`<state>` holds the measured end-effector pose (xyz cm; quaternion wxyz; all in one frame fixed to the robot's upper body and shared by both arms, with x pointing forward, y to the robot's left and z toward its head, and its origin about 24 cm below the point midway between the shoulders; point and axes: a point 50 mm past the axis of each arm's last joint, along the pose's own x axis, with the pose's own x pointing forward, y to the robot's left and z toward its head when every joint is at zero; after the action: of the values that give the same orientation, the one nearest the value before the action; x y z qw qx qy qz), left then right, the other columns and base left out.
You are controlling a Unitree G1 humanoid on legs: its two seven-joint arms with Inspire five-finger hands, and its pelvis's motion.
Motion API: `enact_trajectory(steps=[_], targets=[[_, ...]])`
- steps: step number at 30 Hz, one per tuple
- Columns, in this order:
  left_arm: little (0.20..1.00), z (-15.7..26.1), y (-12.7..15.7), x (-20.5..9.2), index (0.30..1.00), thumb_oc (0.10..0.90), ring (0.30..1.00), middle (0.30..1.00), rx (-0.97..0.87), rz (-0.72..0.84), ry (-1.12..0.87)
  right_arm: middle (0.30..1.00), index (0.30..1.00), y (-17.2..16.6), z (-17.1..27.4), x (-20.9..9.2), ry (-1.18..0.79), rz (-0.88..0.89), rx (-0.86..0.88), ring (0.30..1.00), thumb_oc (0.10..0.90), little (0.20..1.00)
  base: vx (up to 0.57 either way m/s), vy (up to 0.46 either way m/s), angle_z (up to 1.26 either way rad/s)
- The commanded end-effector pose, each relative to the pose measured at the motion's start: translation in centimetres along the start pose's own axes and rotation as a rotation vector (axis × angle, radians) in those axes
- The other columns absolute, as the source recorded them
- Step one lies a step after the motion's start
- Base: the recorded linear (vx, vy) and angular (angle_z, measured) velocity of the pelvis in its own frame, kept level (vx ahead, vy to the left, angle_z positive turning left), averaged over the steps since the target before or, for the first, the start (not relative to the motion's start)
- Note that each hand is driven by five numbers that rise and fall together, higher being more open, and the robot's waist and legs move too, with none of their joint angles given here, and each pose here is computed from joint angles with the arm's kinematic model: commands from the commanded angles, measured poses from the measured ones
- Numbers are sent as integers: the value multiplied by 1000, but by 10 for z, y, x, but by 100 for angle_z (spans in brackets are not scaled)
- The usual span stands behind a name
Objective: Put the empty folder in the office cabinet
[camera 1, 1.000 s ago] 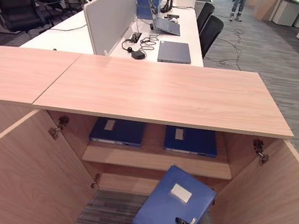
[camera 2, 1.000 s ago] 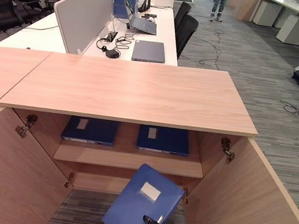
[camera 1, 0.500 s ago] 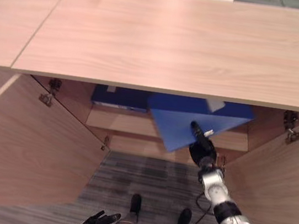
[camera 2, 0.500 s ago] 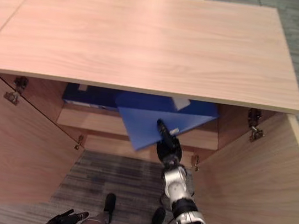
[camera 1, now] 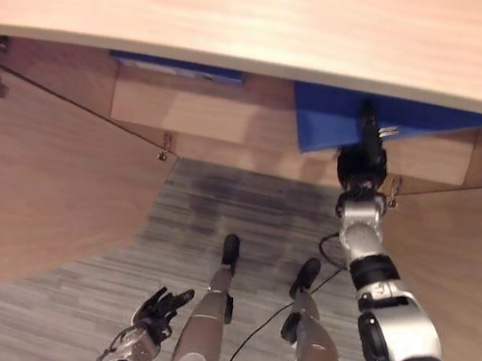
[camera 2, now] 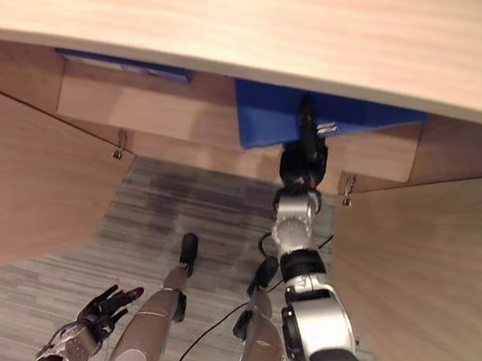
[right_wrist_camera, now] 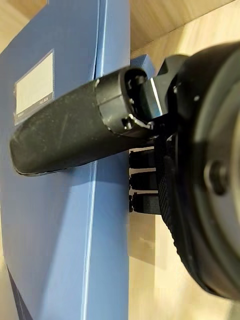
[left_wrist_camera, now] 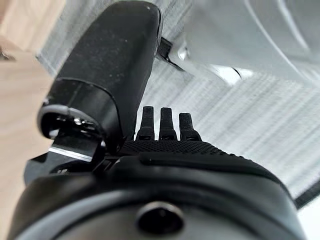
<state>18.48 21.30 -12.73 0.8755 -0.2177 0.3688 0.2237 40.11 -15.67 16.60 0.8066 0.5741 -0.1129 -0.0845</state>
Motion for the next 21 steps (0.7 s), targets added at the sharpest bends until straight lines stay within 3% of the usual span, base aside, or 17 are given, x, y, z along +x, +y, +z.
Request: enact_trajectory(steps=[1, 3, 5, 11, 21], targets=[[900, 2, 33, -5, 900, 800, 900, 900, 41, 99, -17, 300, 300, 93, 34, 8, -199, 279, 95, 300, 400, 300, -35, 20, 0], [900, 9, 30, -6, 900, 800, 900, 900, 59, 65, -57, 300, 300, 127, 50, 5, -264, 358, 139, 300, 400, 300, -19, 10, 0], [900, 9, 29, -6, 900, 800, 900, 900, 59, 65, -57, 300, 300, 128, 50, 4, -266, 357, 138, 300, 400, 300, -2, 2, 2], [900, 14, 40, -8, 900, 800, 900, 900, 72, 96, -75, 300, 300, 175, 67, -16, -356, 514, 223, 300, 400, 300, -4, 3, 1], [900, 17, 50, -10, 900, 800, 900, 900, 55, 136, -85, 300, 300, 190, 64, -35, -374, 602, 262, 300, 400, 300, 0, 0, 0]])
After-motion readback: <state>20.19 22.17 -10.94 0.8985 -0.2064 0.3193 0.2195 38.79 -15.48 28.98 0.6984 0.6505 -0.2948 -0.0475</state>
